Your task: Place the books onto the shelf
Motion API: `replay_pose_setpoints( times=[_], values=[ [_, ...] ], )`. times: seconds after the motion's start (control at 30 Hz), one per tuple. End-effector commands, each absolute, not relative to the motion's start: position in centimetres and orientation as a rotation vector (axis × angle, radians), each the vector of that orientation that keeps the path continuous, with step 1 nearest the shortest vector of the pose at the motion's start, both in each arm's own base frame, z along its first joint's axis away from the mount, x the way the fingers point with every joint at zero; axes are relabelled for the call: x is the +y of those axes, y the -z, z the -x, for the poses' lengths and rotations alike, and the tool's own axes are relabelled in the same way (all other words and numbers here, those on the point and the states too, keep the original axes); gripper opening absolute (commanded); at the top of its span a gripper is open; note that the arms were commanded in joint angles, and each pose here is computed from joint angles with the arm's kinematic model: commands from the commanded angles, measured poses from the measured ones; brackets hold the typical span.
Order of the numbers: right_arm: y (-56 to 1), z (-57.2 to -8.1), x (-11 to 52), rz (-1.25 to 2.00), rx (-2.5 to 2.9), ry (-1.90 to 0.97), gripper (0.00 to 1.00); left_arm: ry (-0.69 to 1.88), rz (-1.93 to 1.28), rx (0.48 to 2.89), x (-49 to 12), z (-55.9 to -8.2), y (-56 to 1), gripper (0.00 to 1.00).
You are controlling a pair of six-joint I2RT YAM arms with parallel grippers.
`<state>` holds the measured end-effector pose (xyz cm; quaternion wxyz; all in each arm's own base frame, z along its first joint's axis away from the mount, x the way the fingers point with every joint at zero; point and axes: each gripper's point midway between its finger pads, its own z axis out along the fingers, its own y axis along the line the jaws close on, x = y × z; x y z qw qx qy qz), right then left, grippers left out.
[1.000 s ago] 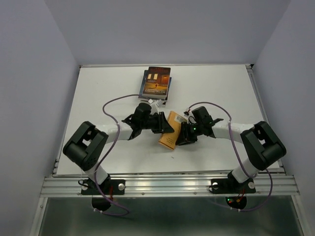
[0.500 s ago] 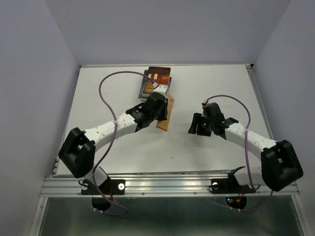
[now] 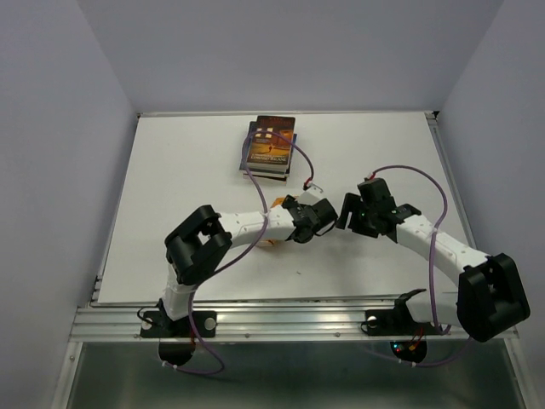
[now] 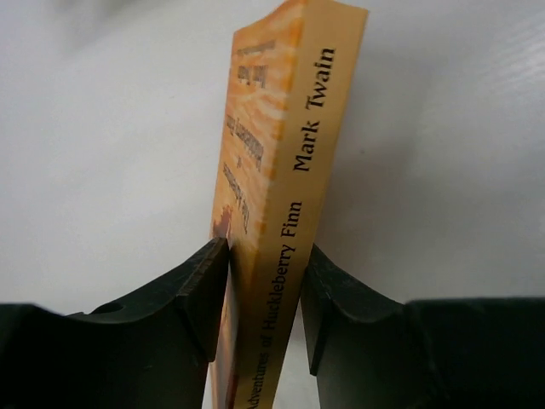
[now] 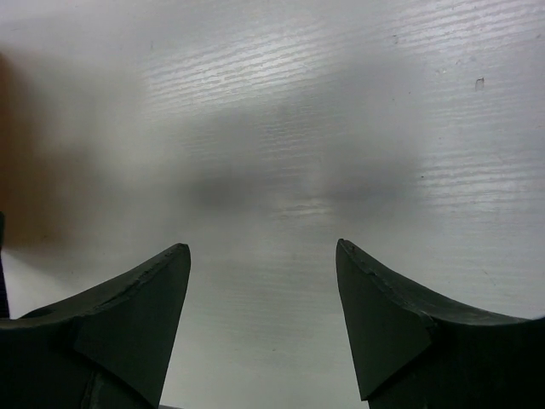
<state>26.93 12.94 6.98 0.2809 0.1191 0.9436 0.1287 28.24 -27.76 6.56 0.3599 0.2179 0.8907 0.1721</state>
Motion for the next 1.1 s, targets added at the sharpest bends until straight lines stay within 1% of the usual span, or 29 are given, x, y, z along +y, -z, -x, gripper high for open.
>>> replay_pose_setpoints(
  times=[0.0,0.13,0.17,0.2,0.23,0.3,0.37,0.43,0.47,0.5,0.53,0.57,0.6,0.63,0.67,0.7,0.73,0.83,0.87,0.9,0.93,0.97,1.0,1.07],
  values=[
    [-7.6,-27.1,12.6,-0.359,2.503,-0.347,0.76,-0.212,-0.541,2.286,-31.6,-27.1,-10.2,0.53],
    [-7.5,-27.2,12.8,-0.363,2.516,-0.366,0.78,-0.031,-0.608,2.319,-33.3,-25.2,-9.8,0.55],
    [-7.6,-27.2,13.1,-0.357,2.518,-0.386,0.78,-0.014,-0.603,2.322,-33.4,-25.0,-9.8,0.68],
    [-7.7,-27.3,13.3,-0.346,2.519,-0.394,0.79,0.006,-0.611,2.333,-33.3,-24.6,-9.8,0.77],
    [-7.9,-27.5,13.5,-0.337,2.516,-0.403,0.81,0.022,-0.62,2.338,-33.3,-24.3,-9.7,0.81],
    [-8.3,-27.7,14.2,-0.273,2.514,-0.448,0.82,0.057,-0.605,2.343,-33.1,-23.9,-10.0,0.83],
    [-9.1,-28.2,15.1,-0.184,2.495,-0.496,0.85,0.095,-0.584,2.348,-32.7,-23.4,-10.4,0.93],
    [-10.0,-28.7,16.1,-0.1,2.472,-0.557,0.86,0.151,-0.544,2.365,-32.6,-23.0,-10.5,0.95],
    [-10.3,-28.8,17.5,-0.033,2.463,-0.641,0.89,0.185,-0.499,2.371,-32.4,-23.4,-10.6,0.99],
    [-10.7,-29.0,18.2,0.054,2.443,-0.681,0.9,0.256,-0.492,2.412,-31.9,-22.6,-10.1,0.99],
    [-11.9,-30.0,19.2,0.087,2.396,-0.731,0.94,0.313,-0.432,2.447,-31.6,-22.4,-9.7,0.99],
    [-11.3,-29.7,19.7,0.108,2.419,-0.764,0.96,0.355,-0.389,2.476,-31.1,-22.3,-9.3,0.99],
    [-11.9,-30.3,21.0,0.163,2.397,-0.842,1.0,0.434,-0.348,2.476,-31.2,-22.5,-9.2,0.99],
    [-12.0,-30.7,21.7,0.209,2.385,-0.847,1.0,0.5,-0.311,2.53,-29.7,-21.6,-8.1,0.99],
    [-12.1,-30.7,23.0,0.28,2.377,-0.845,1.0,0.561,-0.273,2.535,-29.5,-21.2,-8.0,0.99],
    [-13.1,-31.8,23.9,0.328,2.342,-0.827,1.0,0.642,-0.262,2.502,-30.0,-21.0,-8.4,0.99],
    [-12.0,-32.3,24.7,0.379,2.362,-0.798,1.0,0.675,-0.239,2.495,-29.2,-20.2,-8.5,0.99],
    [-12.2,-33.4,28.9,0.53,2.332,-0.813,1.0,0.718,-0.128,2.444,-27.8,-19.7,-10.1,0.99],
    [-12.2,-33.0,30.6,0.59,2.322,-0.839,1.0,0.706,-0.091,2.447,-27.1,-19.5,-10.2,0.99],
    [-12.0,-33.2,31.7,0.626,2.316,-0.842,1.0,0.748,-0.048,2.416,-26.9,-19.3,-11.5,0.99],
    [-13.2,-34.1,33.1,0.654,2.273,-0.845,1.0,0.761,-0.038,2.426,-26.4,-18.8,-11.2,0.99],
    [-11.7,-34.1,34.1,0.687,2.299,-0.849,1.0,0.791,-0.039,2.423,-26.4,-18.4,-11.4,0.99],
    [-11.5,-33.8,35.5,0.739,2.282,-0.855,1.0,0.832,-0.043,2.418,-26.4,-17.8,-11.8,0.99],
    [-10.7,-35.0,37.0,0.743,2.288,-0.859,1.0,0.877,-0.033,2.459,-26.3,-16.6,-10.8,0.99]
  ],
)
